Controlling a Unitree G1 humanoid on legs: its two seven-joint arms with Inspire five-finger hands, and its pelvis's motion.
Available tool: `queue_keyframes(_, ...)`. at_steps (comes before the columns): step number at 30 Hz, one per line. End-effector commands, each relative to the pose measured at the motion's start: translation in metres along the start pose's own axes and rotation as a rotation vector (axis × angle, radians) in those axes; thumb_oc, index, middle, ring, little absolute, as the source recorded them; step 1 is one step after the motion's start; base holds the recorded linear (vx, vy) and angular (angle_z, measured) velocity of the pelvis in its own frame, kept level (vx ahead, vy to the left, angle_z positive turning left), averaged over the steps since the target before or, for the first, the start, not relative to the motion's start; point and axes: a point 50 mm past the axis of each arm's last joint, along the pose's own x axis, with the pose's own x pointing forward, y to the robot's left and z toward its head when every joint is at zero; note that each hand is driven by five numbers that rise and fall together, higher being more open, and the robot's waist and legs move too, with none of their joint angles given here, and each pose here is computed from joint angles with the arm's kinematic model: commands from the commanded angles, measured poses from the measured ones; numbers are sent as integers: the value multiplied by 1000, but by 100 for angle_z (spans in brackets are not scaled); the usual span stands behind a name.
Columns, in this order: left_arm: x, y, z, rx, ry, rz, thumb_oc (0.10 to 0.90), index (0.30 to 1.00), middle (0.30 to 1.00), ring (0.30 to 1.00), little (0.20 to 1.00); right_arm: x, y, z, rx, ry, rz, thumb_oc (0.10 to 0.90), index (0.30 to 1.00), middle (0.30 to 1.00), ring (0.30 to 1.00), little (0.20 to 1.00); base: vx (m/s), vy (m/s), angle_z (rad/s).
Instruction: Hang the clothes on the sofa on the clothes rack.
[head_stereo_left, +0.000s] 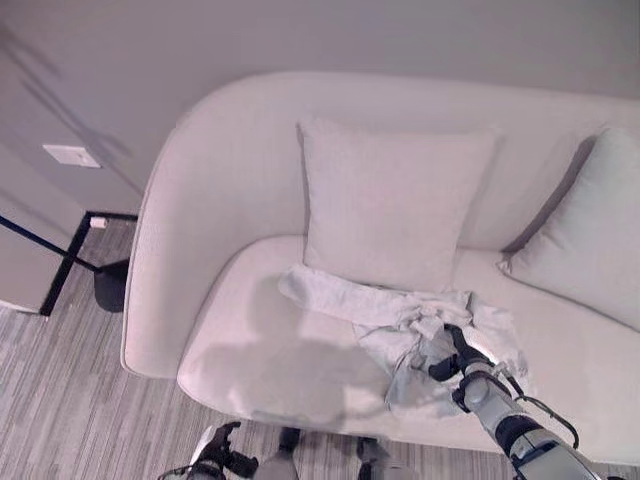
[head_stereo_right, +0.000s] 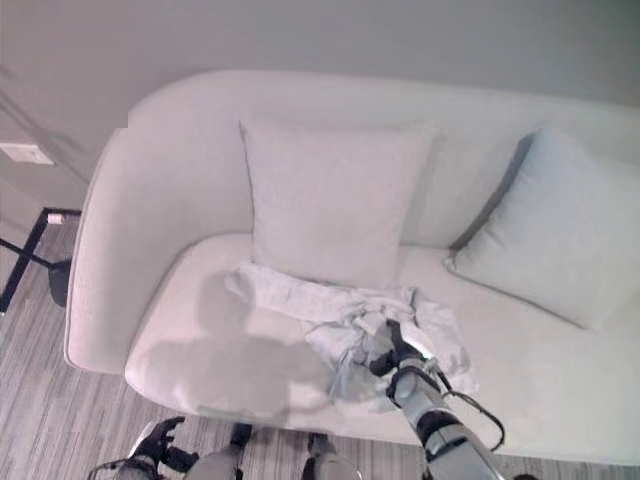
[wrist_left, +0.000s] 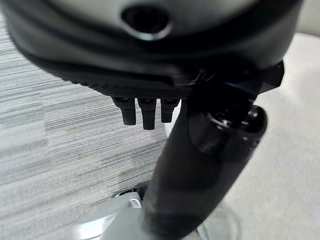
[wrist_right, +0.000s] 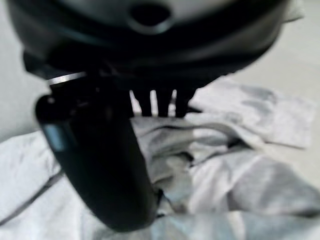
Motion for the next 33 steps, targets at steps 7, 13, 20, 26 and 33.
queue_keyframes(7,9,6,37,48,-132,56,800,900,900,900,900,13,-44,40,-57,-176,-190,431,347,347,347,347,3,-1,-1)
queue_keyframes(13,11,14,40,58,-136,85,800,900,900,900,900,12,-27,43,-77,-177,-101,400,300,300,300,300,4,-2,-1)
queue_keyframes(20,10,21,27,69,-94,107,800,900,900,900,900,7,-16,42,-54,-190,-62,400,300,300,300,300,3,-2,0)
queue_keyframes(26,7,22,16,69,-63,113,800,900,900,900,900,3,-24,43,-38,-230,-96,400,300,300,300,300,17,7,-4)
queue_keyframes(33,2,16,3,24,-41,104,800,900,900,900,900,-9,-66,55,146,-355,-273,400,300,300,300,300,15,12,-2)
